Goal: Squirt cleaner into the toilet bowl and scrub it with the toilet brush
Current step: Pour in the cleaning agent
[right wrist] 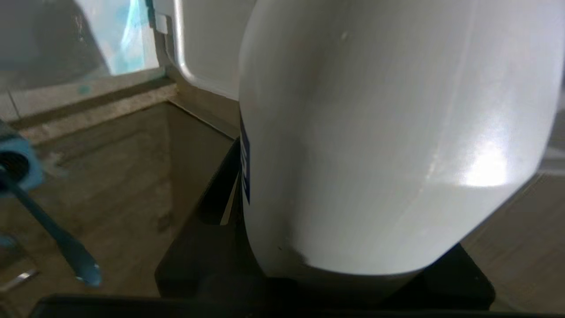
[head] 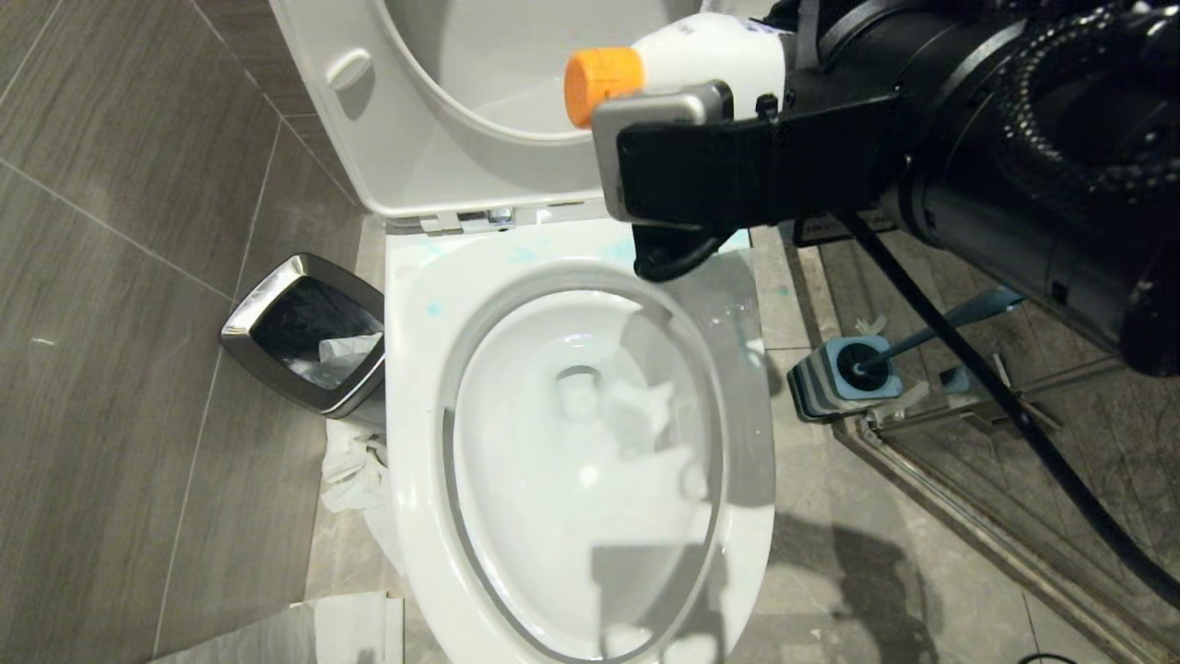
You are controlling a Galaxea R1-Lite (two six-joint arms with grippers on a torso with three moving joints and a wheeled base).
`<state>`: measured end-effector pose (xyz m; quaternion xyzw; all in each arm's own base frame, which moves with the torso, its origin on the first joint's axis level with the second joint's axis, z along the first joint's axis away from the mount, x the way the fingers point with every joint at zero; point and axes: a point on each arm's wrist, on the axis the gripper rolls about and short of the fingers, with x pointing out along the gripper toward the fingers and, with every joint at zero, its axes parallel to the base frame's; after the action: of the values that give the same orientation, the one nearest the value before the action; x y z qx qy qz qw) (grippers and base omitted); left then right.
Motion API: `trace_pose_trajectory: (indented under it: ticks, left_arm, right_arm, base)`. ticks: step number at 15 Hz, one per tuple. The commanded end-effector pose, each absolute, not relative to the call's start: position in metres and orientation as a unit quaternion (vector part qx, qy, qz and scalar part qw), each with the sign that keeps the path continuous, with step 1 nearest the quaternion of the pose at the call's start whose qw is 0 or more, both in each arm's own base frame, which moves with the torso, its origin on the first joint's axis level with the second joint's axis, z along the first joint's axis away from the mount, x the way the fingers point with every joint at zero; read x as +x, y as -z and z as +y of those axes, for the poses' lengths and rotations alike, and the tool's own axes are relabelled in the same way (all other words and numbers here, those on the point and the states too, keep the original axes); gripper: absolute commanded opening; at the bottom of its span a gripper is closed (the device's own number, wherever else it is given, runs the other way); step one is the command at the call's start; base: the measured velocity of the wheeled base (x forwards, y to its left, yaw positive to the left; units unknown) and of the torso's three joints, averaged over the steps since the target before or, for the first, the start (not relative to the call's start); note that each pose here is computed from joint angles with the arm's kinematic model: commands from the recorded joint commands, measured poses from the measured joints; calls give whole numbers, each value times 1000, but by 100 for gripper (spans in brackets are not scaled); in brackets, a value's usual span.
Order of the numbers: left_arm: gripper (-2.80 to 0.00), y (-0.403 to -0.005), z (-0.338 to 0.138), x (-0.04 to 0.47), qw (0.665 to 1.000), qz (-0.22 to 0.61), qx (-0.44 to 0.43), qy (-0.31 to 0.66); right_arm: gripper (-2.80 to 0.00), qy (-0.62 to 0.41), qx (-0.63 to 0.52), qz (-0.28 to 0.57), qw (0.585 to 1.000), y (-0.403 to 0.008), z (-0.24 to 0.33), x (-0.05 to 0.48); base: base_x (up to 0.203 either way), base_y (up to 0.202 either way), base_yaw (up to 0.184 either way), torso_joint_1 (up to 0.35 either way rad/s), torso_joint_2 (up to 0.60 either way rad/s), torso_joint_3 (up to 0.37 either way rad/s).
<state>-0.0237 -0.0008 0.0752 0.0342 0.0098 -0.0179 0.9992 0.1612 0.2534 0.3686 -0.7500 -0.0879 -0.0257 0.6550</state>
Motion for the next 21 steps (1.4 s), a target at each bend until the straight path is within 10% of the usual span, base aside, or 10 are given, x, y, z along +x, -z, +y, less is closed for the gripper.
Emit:
trace_pose_trajectory:
  ticks: [1, 11, 21]
  left_arm:
    - [-280, -75, -1, -24, 999, 11, 34, 18]
    - [-280, -75, -1, -24, 999, 11, 34, 17]
    - [-280, -75, -1, -24, 999, 11, 35, 18]
  right_arm:
    - [-280, 24, -792, -78, 605, -358, 260, 166]
    - [-280, 147, -872, -77, 461, -368, 272, 172]
    - [-280, 149, -884, -79, 436, -366, 272, 171]
  base:
    - [0, 0, 0, 0, 0, 0]
    - [0, 0, 0, 0, 0, 0]
    - [0, 0, 0, 0, 0, 0]
